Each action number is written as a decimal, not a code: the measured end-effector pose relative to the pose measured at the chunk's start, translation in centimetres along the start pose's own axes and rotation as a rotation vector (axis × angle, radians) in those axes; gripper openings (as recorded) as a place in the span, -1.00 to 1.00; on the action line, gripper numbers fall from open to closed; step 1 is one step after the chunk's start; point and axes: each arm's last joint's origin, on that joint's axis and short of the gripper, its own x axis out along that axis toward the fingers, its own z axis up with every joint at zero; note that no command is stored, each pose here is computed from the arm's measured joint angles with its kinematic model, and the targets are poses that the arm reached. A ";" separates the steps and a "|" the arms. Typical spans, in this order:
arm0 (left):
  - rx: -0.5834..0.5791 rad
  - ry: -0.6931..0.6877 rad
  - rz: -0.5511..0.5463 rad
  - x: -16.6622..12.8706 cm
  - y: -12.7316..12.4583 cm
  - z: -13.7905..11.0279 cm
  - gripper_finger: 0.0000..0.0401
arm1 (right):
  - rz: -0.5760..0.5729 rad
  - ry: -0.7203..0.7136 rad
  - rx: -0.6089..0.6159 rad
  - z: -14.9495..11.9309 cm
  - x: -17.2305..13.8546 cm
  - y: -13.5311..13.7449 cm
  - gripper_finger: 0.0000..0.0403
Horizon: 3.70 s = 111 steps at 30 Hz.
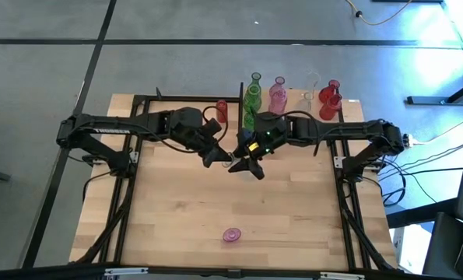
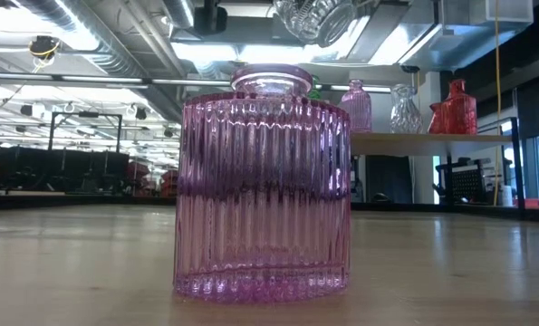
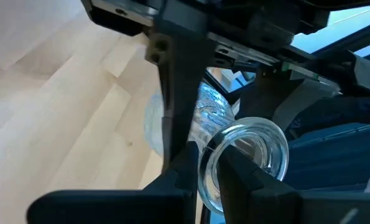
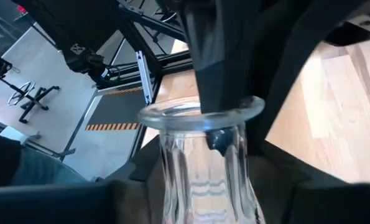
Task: Sort vases onto shelf
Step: Put the transparent vase on the shelf aligned with the other transparent vases
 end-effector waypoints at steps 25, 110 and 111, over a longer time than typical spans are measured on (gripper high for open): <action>0.203 -0.359 0.113 -7.0 -1.2 2.1 -0.45 | -0.434 -0.135 0.043 0.2 -3.1 2.0 -0.33; 0.504 -0.414 0.385 -11.1 -0.8 1.4 -0.44 | -1.722 -0.750 0.294 -16.6 -10.0 -2.4 -0.35; 0.503 -0.414 0.385 -11.1 -0.8 1.4 -0.44 | -1.721 -0.760 0.291 -16.9 -9.9 -2.5 -0.35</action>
